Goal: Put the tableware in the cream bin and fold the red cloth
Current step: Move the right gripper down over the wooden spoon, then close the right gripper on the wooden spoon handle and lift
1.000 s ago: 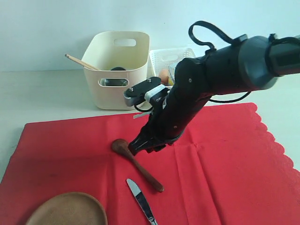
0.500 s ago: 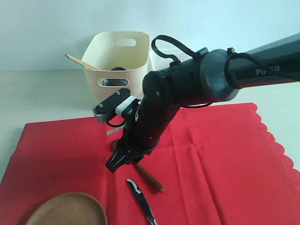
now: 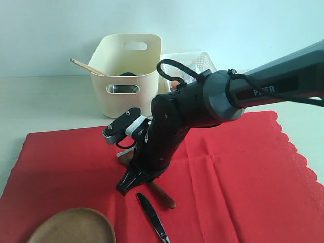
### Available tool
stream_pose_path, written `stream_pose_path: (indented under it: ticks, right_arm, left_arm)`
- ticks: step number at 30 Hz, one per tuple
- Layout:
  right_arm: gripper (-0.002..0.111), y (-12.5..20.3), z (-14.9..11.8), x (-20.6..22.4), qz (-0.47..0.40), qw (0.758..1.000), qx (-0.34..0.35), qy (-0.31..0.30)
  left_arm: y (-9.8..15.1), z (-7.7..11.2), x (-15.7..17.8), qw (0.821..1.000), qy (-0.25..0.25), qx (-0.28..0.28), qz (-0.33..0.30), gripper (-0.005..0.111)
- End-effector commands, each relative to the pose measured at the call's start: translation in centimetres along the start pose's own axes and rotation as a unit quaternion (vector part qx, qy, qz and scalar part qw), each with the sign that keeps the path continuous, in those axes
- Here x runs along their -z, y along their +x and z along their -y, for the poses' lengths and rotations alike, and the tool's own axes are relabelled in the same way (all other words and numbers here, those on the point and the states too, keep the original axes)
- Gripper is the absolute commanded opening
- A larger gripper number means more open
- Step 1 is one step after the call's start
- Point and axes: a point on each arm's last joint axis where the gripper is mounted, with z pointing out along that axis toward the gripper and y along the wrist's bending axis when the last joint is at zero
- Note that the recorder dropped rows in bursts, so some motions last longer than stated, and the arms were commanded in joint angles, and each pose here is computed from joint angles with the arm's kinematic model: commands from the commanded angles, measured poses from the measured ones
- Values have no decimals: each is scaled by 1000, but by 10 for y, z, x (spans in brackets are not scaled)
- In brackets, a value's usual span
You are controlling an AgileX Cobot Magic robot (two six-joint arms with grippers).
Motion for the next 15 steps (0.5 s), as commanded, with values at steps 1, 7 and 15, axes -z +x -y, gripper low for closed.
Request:
stream_pose_path:
  ticks: [1, 7, 15]
  right_arm:
    - [28, 1, 1, -7, -4, 1000, 13, 5]
    - [5, -1, 3, -8, 6, 1000, 25, 14]
    - [0, -7, 4, 1, 32, 999, 32, 23]
  left_arm:
    - [0, 0, 0, 1000, 1, -2, 5, 0]
    - [0, 0, 0, 1000, 1, -2, 5, 0]
    - [0, 0, 0, 1000, 1, -2, 5, 0]
